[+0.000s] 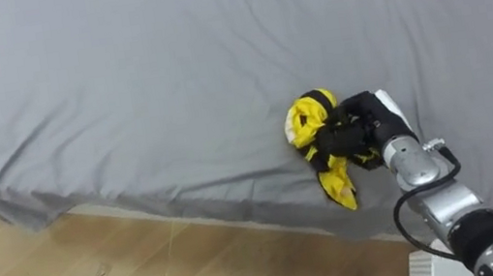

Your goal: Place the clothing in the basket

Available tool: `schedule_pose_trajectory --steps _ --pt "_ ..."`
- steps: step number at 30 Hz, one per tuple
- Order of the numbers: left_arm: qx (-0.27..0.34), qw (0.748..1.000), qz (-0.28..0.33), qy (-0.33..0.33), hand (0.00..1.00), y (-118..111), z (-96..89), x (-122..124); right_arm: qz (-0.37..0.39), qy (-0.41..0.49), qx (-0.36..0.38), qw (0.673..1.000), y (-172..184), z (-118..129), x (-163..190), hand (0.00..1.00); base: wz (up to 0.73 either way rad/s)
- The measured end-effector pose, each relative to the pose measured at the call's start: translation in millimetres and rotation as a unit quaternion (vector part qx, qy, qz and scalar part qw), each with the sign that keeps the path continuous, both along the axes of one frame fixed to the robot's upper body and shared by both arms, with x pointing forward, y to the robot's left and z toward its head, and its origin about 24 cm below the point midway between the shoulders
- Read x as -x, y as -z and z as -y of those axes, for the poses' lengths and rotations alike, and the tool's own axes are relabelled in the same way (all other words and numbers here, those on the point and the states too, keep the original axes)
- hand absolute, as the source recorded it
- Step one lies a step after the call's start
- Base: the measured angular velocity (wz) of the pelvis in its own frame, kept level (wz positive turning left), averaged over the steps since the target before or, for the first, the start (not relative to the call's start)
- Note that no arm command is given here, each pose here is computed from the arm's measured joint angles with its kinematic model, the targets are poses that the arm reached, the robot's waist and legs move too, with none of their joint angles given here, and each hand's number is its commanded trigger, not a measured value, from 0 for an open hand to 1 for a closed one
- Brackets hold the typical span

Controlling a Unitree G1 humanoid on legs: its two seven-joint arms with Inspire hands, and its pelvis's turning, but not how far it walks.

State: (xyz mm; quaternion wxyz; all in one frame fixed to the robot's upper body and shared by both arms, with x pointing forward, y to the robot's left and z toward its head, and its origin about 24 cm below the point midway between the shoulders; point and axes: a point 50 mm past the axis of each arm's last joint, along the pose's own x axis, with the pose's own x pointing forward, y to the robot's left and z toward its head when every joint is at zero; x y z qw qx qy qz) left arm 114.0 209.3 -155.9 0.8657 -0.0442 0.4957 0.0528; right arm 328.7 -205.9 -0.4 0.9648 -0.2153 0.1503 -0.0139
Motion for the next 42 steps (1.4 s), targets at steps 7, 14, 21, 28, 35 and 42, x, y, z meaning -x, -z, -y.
schedule_pose_trajectory --steps 7,14,21,28,35,42 --pt "-0.007 1.000 -0.006 -0.015 0.00 0.4 -8.1 6.4 0.031 0.042 -0.022 0.998 -8.4 16.5 3.1 1.00 0.03" --pt "-0.013 0.998 -0.023 -0.051 0.00 3.0 -17.6 28.0 0.062 0.062 -0.055 0.995 -0.6 27.6 45.8 1.00 0.00" --pt "-0.033 0.996 -0.050 -0.066 0.00 5.1 -25.6 59.4 0.112 0.094 -0.080 0.986 -15.9 42.4 70.1 1.00 -0.13" --pt "-0.056 0.995 -0.056 -0.051 0.00 3.5 -33.0 64.9 0.204 0.118 -0.094 0.967 -56.0 56.9 76.8 1.00 -0.20" --pt "-0.061 0.994 -0.082 -0.047 0.00 4.9 -34.2 72.6 0.201 0.148 -0.102 0.963 -55.3 67.6 81.4 1.00 -0.47" --pt "-0.066 0.994 -0.084 -0.017 0.00 5.7 -28.6 61.6 0.149 0.188 -0.111 0.964 -32.7 82.3 107.2 1.00 -0.53"
